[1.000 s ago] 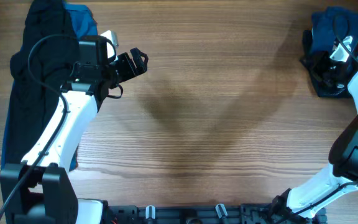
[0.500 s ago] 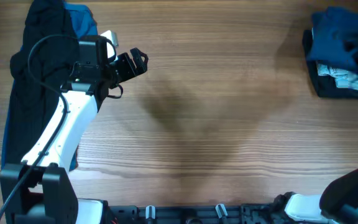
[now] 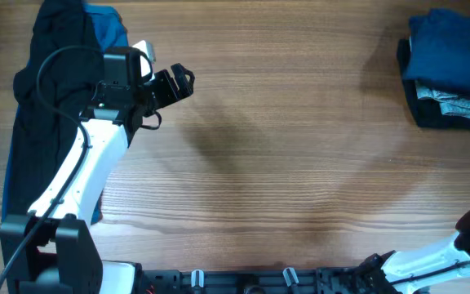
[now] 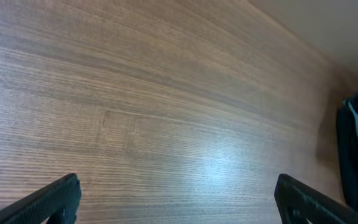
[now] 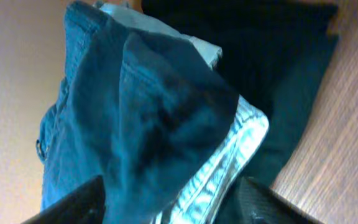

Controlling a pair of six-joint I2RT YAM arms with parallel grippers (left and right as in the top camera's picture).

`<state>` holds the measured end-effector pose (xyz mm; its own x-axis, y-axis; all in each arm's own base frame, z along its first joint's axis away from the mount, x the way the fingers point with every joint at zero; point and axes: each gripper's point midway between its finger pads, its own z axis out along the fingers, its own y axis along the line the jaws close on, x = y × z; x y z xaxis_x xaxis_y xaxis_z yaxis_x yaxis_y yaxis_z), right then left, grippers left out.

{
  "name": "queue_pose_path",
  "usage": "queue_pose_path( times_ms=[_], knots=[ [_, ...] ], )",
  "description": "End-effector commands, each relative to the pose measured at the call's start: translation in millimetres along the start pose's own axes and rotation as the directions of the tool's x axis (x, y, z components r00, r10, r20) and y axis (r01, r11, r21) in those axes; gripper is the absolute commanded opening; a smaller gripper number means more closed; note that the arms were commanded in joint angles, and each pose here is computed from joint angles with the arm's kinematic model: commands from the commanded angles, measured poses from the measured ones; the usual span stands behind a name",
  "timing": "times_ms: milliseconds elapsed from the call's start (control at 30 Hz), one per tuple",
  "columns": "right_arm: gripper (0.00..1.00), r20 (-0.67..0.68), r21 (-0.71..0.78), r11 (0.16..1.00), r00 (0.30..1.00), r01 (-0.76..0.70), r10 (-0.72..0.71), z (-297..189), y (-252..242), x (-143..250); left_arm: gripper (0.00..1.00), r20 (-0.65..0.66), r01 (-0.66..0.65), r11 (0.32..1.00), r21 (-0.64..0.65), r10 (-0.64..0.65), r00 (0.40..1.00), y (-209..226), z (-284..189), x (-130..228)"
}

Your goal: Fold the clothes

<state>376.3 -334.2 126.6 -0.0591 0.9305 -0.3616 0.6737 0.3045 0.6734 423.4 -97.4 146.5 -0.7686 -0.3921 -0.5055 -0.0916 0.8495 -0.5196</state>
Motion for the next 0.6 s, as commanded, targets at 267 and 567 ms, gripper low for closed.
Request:
queue_pose_path(
  times_ms=[267, 567],
  knots=[
    [0.04, 0.015, 0.027, 0.999, 1.000, 0.026, -0.026, 16.5, -16.5, -2.5, 1.00, -0.002, -0.036, 0.999, -0.012, 0.036, 0.999, 0.9, 0.3, 1.1],
    [0.69, 0.048, 0.080, 0.997, 0.999, 0.019, -0.022, 19.6, -27.5, -8.0, 1.00, 0.001, -0.037, 0.999, -0.011, 0.037, 0.999, 0.5, 0.3, 0.4]
  ],
)
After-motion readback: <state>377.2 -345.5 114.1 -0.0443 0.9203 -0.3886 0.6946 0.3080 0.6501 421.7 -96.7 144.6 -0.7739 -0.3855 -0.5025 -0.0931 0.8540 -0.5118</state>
